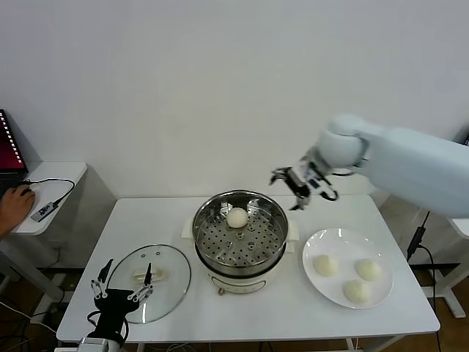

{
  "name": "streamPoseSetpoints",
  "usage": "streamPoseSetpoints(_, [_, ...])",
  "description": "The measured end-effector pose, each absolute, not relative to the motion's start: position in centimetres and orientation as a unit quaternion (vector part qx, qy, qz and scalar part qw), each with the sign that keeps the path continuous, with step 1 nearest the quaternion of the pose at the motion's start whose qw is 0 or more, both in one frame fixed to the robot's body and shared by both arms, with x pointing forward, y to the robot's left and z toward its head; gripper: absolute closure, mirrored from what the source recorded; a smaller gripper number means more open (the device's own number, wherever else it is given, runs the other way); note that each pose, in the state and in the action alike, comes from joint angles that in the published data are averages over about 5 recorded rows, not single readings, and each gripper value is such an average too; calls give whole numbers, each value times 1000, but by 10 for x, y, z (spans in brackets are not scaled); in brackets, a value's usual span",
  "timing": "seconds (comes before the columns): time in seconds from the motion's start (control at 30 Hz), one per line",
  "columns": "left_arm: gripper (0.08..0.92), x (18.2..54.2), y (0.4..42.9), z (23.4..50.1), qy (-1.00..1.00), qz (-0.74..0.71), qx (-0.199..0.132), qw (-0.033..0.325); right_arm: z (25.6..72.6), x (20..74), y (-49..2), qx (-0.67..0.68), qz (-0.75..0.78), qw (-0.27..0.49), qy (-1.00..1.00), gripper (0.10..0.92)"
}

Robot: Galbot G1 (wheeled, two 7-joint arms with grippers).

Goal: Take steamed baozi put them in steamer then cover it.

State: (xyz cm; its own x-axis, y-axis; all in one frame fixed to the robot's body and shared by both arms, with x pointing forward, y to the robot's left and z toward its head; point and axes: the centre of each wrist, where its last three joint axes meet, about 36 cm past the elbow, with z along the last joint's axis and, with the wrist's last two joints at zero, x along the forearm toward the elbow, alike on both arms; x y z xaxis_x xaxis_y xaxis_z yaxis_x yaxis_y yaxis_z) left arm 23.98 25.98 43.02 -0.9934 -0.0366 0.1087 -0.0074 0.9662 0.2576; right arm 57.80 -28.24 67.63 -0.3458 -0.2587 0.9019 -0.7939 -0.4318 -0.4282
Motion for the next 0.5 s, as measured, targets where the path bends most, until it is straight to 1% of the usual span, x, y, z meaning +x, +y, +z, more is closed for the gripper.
streamPoseSetpoints(0.23, [177,244,260,427,-990,-131,5,56,647,546,-337,514,625,259,-527,200])
streamPoseSetpoints(0.5, [177,248,264,424,-989,-136,7,59,595,532,-364,504,604,304,-538,200])
